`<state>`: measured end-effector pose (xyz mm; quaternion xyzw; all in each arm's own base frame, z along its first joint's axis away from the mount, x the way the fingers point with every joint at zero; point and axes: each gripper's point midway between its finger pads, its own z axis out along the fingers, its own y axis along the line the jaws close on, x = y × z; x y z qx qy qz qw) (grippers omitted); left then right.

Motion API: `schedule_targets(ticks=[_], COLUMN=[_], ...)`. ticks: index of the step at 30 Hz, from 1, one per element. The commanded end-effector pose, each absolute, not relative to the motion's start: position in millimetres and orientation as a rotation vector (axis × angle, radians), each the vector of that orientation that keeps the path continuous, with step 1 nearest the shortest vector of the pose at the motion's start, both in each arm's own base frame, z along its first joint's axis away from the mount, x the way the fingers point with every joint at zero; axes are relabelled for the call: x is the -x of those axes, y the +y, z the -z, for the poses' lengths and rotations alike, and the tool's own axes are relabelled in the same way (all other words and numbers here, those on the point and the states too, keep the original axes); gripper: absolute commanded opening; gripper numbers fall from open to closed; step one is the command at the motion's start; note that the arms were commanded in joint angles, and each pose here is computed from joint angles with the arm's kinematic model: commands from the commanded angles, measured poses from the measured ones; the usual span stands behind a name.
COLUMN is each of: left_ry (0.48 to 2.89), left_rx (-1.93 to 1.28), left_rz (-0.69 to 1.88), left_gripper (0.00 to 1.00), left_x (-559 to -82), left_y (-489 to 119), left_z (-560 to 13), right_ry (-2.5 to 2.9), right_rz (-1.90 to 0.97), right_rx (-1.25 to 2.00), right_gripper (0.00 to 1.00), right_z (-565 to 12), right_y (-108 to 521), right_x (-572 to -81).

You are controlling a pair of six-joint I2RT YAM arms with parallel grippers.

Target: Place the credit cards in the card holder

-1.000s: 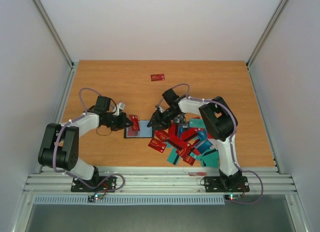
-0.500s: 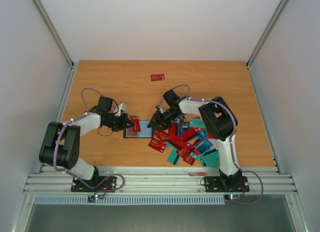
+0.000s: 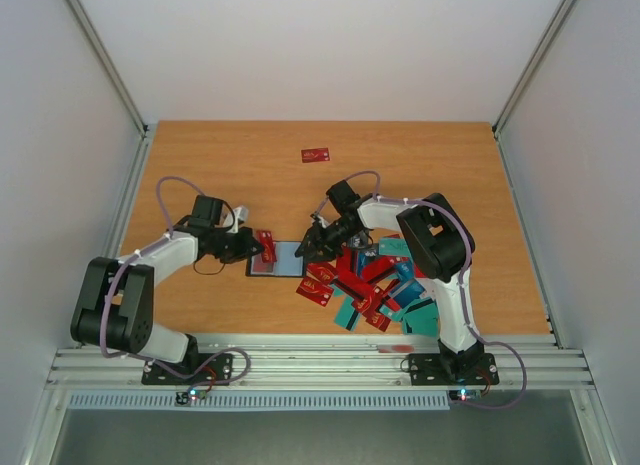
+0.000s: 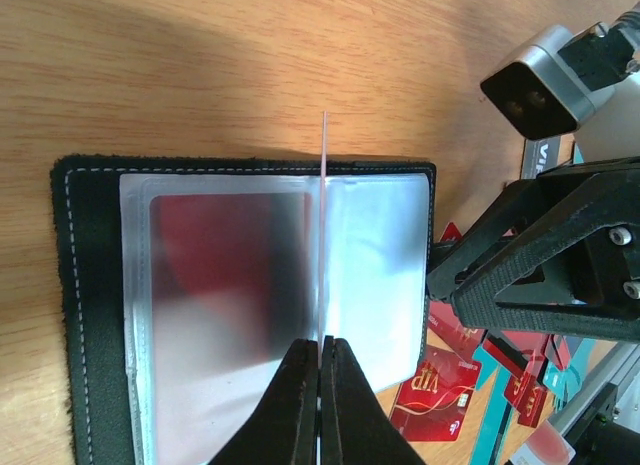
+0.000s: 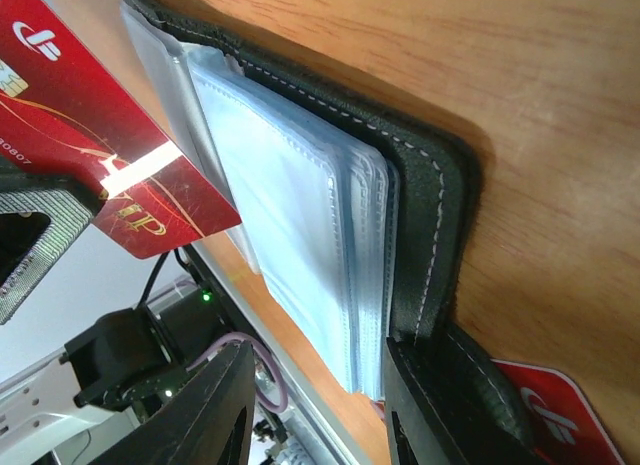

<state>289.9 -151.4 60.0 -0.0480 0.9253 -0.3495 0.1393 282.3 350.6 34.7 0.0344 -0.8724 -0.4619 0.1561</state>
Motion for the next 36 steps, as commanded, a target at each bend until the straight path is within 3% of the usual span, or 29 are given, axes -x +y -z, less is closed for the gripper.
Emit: schedule_targets(ticks=[1, 36], left_ry=[2.628, 2.730], left_rx=[0.094, 0.145], left_rz=[1.015, 1.154], left_gripper=[0.00, 0.00], left_x=[-297, -266], left_y=[-155, -170], left_z=[-60, -42], right_ry=[-2.505, -2.486], right_rz=[1.231, 1.271], right_rx=[-0.059, -0.076], right_gripper=[0.37, 0.36], right_z=[-7, -4], right_y=[341, 341], right_x=[-274, -298])
